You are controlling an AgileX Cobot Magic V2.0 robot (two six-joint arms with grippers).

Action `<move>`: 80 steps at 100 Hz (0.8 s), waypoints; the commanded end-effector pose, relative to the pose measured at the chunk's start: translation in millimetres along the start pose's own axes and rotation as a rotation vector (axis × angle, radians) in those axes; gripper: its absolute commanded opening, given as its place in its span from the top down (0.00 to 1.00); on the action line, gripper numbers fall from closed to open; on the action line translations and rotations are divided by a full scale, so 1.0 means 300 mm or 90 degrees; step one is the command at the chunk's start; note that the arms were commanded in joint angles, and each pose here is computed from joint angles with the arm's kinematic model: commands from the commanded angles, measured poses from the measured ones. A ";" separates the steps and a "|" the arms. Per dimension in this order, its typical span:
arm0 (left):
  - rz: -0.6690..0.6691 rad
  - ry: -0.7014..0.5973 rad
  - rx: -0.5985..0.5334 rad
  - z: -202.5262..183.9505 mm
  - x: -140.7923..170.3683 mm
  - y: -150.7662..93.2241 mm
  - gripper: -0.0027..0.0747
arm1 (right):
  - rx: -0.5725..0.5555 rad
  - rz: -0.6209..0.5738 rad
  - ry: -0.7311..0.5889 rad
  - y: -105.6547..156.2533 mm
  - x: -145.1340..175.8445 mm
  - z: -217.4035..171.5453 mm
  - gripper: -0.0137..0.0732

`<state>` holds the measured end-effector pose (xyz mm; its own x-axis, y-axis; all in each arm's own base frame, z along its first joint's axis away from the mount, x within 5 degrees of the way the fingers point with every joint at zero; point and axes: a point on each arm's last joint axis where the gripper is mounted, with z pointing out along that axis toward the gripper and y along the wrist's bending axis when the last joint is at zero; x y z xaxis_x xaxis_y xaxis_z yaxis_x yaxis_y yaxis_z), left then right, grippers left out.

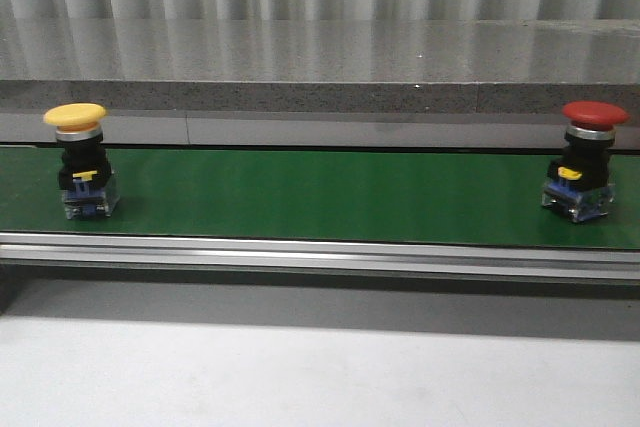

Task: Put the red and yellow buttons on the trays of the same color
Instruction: 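Grasp the red button at the belt's end with the right gripper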

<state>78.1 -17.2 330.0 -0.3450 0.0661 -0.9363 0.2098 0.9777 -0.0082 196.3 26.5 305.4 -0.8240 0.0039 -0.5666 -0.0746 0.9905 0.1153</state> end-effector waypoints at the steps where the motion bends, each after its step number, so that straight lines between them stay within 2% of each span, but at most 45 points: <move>1: -0.003 -0.059 0.008 -0.010 -0.045 -0.004 0.99 | -0.008 -0.006 -0.008 0.010 -0.070 0.008 0.11; 15: -0.003 -0.059 0.008 -0.010 -0.045 -0.004 0.99 | -0.024 -0.022 0.055 0.018 -0.130 0.085 0.11; 35: -0.003 -0.059 0.008 -0.010 -0.045 -0.004 0.99 | -0.022 -0.022 0.065 0.014 -0.213 0.187 0.12; 42: -0.003 -0.059 0.008 -0.010 -0.045 -0.004 0.99 | -0.021 -0.022 0.060 0.012 -0.232 0.215 0.21; 52: -0.003 -0.059 0.008 -0.010 -0.045 -0.004 0.99 | -0.017 -0.024 0.069 0.009 -0.241 0.240 0.46; 59: -0.003 -0.059 0.008 -0.010 -0.045 -0.004 0.99 | -0.011 -0.025 0.067 0.001 -0.244 0.244 0.60; 66: -0.003 -0.059 0.008 -0.010 -0.045 -0.004 0.99 | -0.002 -0.016 0.048 -0.019 -0.255 0.240 0.65; 80: -0.003 -0.059 0.008 -0.010 -0.045 -0.004 0.99 | 0.032 0.030 -0.003 -0.111 -0.304 0.198 0.65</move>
<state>78.1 -17.2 330.0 -0.3450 0.0661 -0.9363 0.2098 0.9777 -0.0082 300.8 19.0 274.0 -0.8999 0.0071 -0.4360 -0.0469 0.9925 0.1130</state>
